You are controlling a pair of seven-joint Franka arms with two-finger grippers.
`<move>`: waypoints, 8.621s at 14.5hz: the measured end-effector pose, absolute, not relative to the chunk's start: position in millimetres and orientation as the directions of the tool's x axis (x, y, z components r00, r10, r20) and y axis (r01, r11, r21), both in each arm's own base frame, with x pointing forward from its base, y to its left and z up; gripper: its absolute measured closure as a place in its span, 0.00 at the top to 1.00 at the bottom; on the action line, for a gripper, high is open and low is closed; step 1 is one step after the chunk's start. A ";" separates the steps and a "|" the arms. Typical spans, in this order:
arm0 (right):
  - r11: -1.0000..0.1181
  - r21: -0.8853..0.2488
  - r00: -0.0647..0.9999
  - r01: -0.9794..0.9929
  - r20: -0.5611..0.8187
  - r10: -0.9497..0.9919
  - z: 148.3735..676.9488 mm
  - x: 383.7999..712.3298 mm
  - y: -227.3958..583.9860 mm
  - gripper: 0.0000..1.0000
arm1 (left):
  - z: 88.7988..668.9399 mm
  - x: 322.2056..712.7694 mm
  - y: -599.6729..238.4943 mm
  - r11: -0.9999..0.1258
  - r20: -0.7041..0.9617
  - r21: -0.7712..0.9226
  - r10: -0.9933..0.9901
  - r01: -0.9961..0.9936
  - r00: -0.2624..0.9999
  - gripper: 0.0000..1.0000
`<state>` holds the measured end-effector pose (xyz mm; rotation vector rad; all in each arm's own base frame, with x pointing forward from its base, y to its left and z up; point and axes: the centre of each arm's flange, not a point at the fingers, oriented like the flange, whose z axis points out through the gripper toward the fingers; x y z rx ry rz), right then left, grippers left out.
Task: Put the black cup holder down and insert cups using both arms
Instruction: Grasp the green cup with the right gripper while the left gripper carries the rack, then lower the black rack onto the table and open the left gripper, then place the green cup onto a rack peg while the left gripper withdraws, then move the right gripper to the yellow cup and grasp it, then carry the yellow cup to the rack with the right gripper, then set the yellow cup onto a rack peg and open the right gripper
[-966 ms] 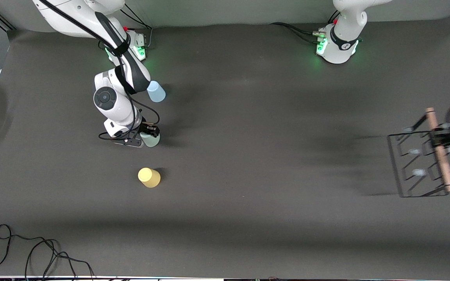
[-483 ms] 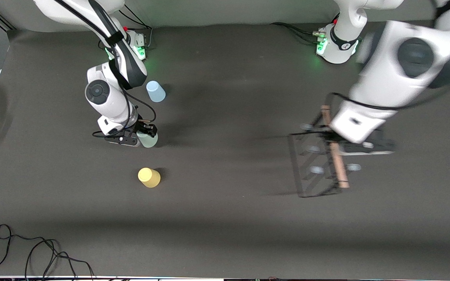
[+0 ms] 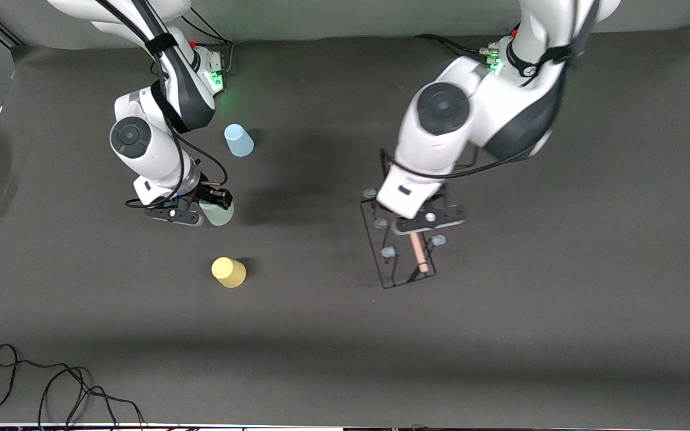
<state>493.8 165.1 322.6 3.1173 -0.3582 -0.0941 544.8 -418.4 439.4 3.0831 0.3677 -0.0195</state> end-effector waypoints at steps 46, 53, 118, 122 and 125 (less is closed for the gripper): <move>-0.834 0.037 0.830 -0.551 -0.079 -0.552 327.3 489.3 471.3 0.67 | 598.6 608.6 -3.9 -0.989 -0.065 -0.010 -0.146 -0.147 0.987 1.00; -0.822 0.026 0.820 -0.568 -0.067 -0.569 328.6 505.2 466.2 0.97 | 598.6 580.1 35.8 -0.993 -0.077 0.000 -0.121 -0.121 0.990 1.00; -0.781 -0.173 0.792 -0.601 0.003 -0.610 323.9 611.1 459.1 0.67 | 604.4 579.0 -32.3 -0.996 -0.025 -0.017 -0.086 -0.087 0.996 1.00; -0.801 -0.155 0.803 -0.579 0.062 -0.593 324.3 616.9 453.4 0.99 | 603.3 580.6 -32.9 -0.996 -0.019 -0.017 -0.087 -0.088 0.996 1.00; -0.825 -0.070 0.823 -0.561 0.062 -0.565 354.4 628.5 424.1 1.00 | 603.5 580.7 -33.9 -0.996 -0.018 -0.017 -0.089 -0.089 0.996 1.00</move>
